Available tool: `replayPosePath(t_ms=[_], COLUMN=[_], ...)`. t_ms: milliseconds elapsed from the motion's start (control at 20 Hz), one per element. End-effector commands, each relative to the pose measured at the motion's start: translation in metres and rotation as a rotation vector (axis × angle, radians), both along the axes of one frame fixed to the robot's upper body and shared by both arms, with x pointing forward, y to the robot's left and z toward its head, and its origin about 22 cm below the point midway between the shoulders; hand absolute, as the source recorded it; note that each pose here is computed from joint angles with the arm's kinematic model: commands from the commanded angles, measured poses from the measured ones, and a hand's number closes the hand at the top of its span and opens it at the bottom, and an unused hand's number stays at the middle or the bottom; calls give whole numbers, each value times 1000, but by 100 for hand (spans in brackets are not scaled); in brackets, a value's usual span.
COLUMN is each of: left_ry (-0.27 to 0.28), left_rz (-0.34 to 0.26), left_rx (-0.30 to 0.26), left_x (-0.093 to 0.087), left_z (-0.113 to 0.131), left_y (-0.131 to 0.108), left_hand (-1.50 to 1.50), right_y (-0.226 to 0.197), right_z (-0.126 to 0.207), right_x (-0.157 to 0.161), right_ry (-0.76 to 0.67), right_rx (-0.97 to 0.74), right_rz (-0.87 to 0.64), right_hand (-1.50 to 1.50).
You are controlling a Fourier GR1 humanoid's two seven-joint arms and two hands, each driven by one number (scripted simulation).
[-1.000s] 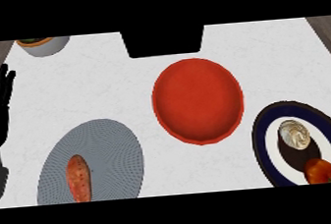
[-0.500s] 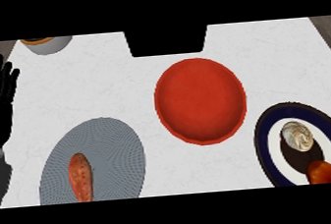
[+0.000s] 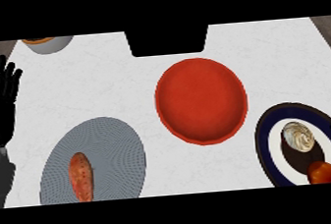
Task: Pick the cupcake from the plate and place it in the bowl
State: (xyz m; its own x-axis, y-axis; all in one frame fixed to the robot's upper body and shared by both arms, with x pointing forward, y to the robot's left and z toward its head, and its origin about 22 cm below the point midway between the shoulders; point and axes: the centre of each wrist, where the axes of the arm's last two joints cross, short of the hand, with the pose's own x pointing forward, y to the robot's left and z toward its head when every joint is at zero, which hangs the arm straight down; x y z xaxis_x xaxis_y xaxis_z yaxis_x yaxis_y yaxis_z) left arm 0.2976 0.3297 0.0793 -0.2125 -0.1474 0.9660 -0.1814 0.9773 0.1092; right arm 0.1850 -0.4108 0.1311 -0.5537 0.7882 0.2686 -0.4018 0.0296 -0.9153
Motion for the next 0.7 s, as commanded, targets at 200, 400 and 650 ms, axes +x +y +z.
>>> replayPosePath(t_ms=[200, 400, 650], left_ry=[4, 3, -5], left_rz=[0, -8, 2], left_rx=[3, -12, -8], left_x=[-5, -17, -23], left_z=[18, 4, 6], left_y=[-2, -6, 5], left_hand=[0, 0, 0], right_y=[-2, -19, 2], right_z=[-41, -41, -75], right_x=[23, 46, 48], right_ry=[36, 29, 18], right_rx=[-21, -10, 31], right_rz=[-18, -16, 35], right_hand=[-150, -150, -150])
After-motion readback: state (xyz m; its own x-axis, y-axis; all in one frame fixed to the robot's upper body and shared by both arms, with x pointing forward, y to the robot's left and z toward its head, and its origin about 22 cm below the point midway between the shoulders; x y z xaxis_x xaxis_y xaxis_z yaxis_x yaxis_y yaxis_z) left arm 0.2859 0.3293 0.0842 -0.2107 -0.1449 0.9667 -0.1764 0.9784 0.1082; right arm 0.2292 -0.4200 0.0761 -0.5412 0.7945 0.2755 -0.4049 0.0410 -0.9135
